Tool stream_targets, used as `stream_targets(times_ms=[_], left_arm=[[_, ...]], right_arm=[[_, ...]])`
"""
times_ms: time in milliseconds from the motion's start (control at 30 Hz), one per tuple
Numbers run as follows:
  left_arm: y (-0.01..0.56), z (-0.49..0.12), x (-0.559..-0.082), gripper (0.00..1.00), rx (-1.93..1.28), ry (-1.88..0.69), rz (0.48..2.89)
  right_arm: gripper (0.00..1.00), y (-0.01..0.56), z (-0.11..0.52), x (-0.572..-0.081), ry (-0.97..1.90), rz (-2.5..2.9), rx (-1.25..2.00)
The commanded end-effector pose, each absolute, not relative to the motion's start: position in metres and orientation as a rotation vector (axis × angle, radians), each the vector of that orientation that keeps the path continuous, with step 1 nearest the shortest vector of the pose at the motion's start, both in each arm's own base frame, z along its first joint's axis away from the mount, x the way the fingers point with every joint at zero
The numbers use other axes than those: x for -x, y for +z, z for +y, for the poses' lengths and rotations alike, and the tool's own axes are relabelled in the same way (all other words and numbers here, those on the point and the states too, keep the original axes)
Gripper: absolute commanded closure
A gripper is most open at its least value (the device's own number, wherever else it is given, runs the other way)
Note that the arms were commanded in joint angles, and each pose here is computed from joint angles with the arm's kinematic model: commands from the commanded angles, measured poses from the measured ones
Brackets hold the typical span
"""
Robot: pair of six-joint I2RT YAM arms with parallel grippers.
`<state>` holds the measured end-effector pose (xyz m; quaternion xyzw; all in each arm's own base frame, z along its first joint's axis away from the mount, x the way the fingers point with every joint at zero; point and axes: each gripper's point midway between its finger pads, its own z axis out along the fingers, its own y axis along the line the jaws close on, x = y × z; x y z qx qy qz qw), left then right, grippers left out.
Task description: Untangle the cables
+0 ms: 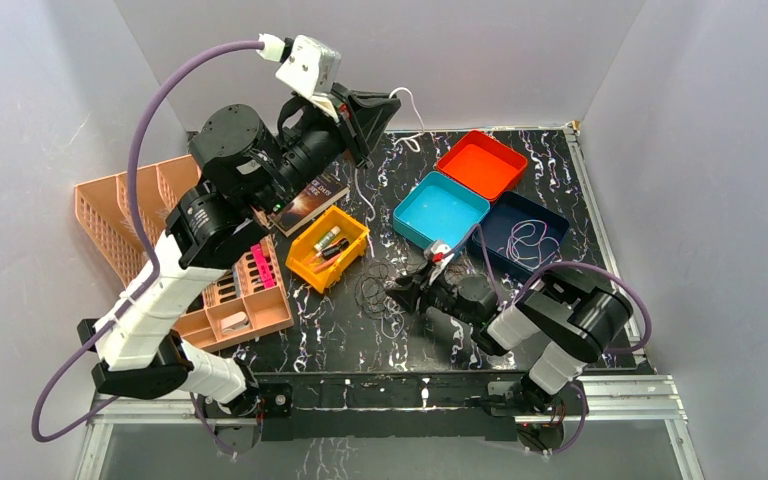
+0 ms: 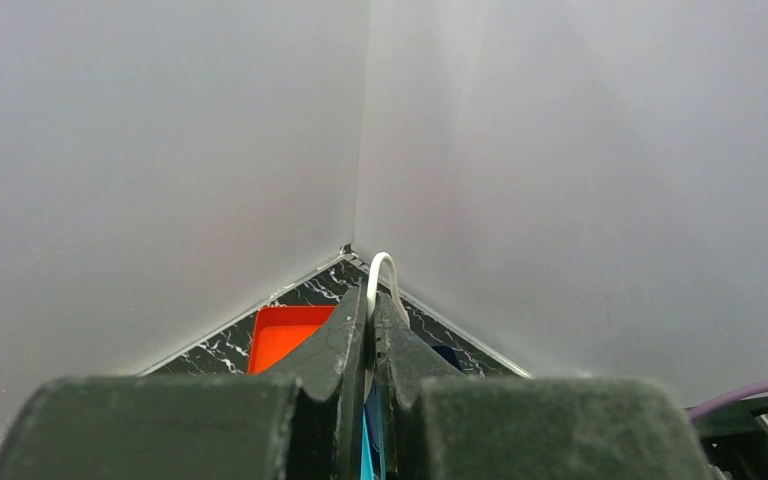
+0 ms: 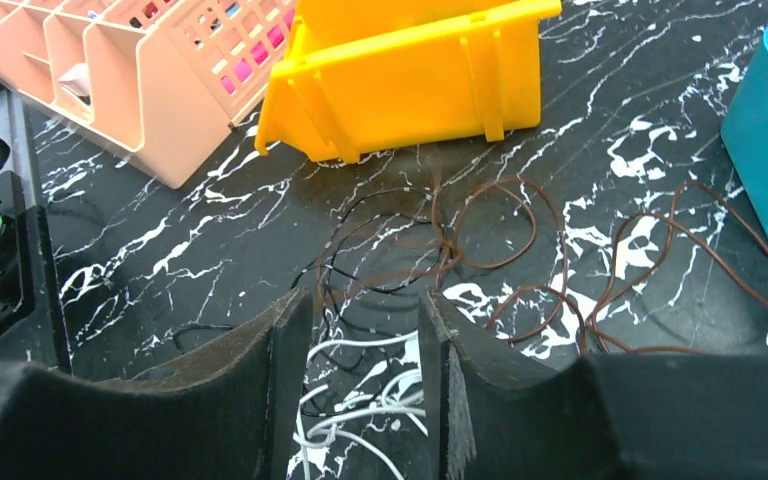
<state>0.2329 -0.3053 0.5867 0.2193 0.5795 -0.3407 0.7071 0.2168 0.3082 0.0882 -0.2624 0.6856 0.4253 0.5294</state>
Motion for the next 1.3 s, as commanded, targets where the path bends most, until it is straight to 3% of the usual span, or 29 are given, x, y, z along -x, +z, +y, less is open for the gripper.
stream_targets(times_ms=[0, 400, 633, 867, 1267], left_arm=[[0.605, -0.298, -0.230, 1.00, -0.478, -0.743, 1.237], [0.612, -0.288, -0.223, 1.00, -0.501, -0.729, 1.215], [0.595, -0.288, -0.220, 1.00, -0.526, -0.736, 1.249], [0.582, -0.286, -0.220, 1.00, -0.519, -0.731, 1.279], [0.571, -0.283, -0.223, 1.00, -0.507, -0.710, 1.314]], right_arm=[[0.48, 0.111, 0.307, -0.219, 1.031, 1.531, 0.575], [0.36, 0.143, 0.280, -0.211, 0.942, 1.481, 0.574], [0.26, 0.209, 0.247, -0.211, 0.753, 1.360, 0.598], [0.21, 0.281, 0.224, -0.203, 0.675, 1.171, 0.580], [0.02, 0.422, 0.243, -0.185, 0.610, 0.736, 0.698]])
